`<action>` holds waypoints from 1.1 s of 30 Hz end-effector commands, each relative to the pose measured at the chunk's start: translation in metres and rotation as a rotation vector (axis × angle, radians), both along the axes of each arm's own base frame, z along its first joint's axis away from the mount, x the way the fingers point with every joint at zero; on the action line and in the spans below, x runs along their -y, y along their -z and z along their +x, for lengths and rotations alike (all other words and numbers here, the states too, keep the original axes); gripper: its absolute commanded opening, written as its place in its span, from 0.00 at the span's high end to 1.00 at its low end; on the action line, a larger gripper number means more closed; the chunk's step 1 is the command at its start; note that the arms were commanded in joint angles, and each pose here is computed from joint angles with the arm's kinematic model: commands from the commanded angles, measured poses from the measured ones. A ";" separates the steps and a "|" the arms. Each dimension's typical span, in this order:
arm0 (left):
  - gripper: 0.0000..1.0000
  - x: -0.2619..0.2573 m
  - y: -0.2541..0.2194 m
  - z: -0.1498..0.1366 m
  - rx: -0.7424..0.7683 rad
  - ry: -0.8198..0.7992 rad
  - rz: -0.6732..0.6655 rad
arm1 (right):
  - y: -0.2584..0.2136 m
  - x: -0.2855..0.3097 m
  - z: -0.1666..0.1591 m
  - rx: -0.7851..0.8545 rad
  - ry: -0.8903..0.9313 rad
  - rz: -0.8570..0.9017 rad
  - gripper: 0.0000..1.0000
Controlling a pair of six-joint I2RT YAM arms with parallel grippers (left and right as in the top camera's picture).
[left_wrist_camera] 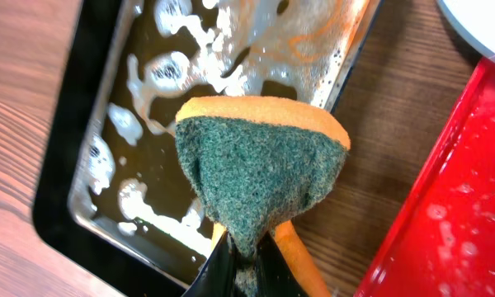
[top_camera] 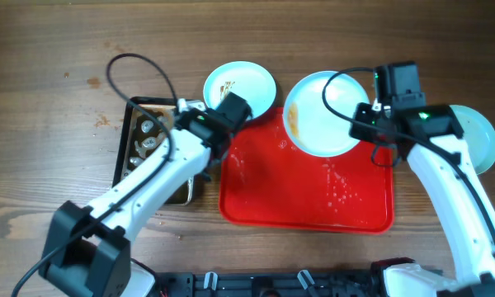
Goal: Clean dirty plates on tray and stack at the side
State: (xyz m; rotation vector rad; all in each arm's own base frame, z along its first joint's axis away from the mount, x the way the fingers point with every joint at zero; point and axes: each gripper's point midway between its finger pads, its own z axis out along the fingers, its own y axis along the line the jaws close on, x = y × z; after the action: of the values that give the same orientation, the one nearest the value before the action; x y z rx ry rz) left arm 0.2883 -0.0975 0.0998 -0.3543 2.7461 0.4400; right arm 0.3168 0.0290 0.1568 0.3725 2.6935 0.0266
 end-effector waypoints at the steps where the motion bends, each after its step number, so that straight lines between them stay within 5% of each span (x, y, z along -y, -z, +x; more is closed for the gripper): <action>1: 0.96 0.003 0.005 -0.003 -0.088 -0.009 -0.150 | -0.030 0.019 -0.005 0.077 0.004 -0.098 0.96; 11: 0.96 -0.014 0.010 0.000 -0.159 -0.024 -0.253 | -0.055 0.032 0.010 0.181 -0.151 -0.282 0.95; 18: 0.96 -0.012 0.010 0.002 -0.157 -0.027 -0.279 | -0.099 0.040 0.046 0.324 -0.340 -0.629 0.95; 26: 0.96 -0.010 0.010 0.007 -0.136 -0.023 -0.287 | -0.114 0.023 0.048 0.309 -0.511 -0.849 0.95; 33: 0.96 -0.011 0.013 0.005 -0.145 -0.025 -0.283 | -0.164 0.022 0.045 0.234 -0.565 -1.276 0.95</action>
State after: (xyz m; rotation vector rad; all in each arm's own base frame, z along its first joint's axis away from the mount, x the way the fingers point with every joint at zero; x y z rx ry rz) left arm 0.2921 -0.0875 0.0853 -0.4558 2.9570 0.0962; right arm 0.3721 0.0200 0.2850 -0.6407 2.0558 -0.9633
